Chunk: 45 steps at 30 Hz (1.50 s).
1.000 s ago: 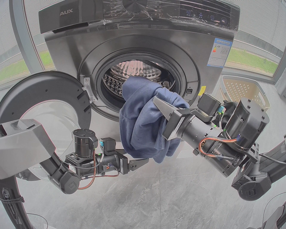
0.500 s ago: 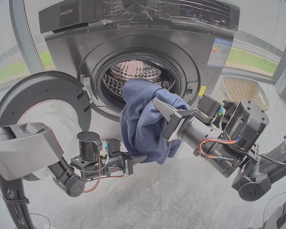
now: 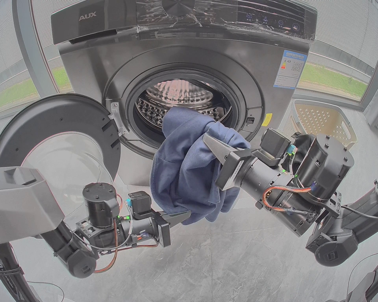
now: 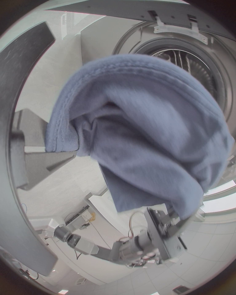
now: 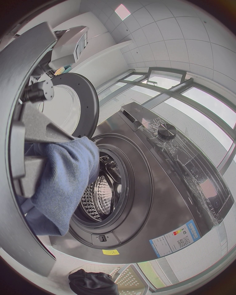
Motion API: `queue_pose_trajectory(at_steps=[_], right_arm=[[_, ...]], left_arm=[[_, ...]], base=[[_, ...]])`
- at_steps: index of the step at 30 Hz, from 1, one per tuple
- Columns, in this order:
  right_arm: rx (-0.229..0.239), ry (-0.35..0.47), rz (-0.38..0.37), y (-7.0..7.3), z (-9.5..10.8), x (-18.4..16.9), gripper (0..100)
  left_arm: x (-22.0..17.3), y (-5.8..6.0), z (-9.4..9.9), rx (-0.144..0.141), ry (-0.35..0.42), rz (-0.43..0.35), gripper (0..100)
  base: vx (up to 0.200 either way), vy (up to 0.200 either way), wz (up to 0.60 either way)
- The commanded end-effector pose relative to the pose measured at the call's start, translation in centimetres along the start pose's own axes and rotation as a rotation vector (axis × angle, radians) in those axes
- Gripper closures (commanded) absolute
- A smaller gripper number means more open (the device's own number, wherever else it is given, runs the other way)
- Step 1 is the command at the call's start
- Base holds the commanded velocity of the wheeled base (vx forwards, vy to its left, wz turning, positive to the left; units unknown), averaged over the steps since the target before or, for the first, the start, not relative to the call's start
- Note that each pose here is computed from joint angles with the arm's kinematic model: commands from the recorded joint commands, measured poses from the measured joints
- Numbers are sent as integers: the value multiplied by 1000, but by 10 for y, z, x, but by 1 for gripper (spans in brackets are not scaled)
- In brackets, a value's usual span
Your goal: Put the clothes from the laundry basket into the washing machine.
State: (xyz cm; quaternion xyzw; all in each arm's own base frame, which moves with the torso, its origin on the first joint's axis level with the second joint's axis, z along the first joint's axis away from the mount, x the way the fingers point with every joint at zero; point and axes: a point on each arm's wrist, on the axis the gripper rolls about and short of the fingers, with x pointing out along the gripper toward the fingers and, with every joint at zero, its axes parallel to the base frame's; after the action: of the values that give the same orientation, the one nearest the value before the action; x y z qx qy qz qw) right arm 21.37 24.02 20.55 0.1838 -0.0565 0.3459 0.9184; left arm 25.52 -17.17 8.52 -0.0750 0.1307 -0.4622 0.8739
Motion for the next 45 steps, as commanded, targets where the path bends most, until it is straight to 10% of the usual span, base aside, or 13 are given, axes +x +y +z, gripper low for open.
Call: queue_pose_trajectory(at_steps=[1,10,11,22,45], right_arm=[[-8,38,-10,-4,-11,0,100],[-20,156,19,-4,-37,-14,100],[-20,157,20,-4,-37,-14,0],[-36,264,16,-11,-55,-33,0],[-101,376,-19,-22,-79,-53,0]], left_arm=[[-42,-39,14,44,-64,-61,100],[-85,-73,21,95,-160,-115,100],[-85,-73,21,95,-160,-115,100],[-86,-71,61,135,-359,-45,100],[-69,-53,81,128,-465,133,100]], base=[[0,0,0],[0,0,0],[0,0,0],[0,0,0],[0,0,0]])
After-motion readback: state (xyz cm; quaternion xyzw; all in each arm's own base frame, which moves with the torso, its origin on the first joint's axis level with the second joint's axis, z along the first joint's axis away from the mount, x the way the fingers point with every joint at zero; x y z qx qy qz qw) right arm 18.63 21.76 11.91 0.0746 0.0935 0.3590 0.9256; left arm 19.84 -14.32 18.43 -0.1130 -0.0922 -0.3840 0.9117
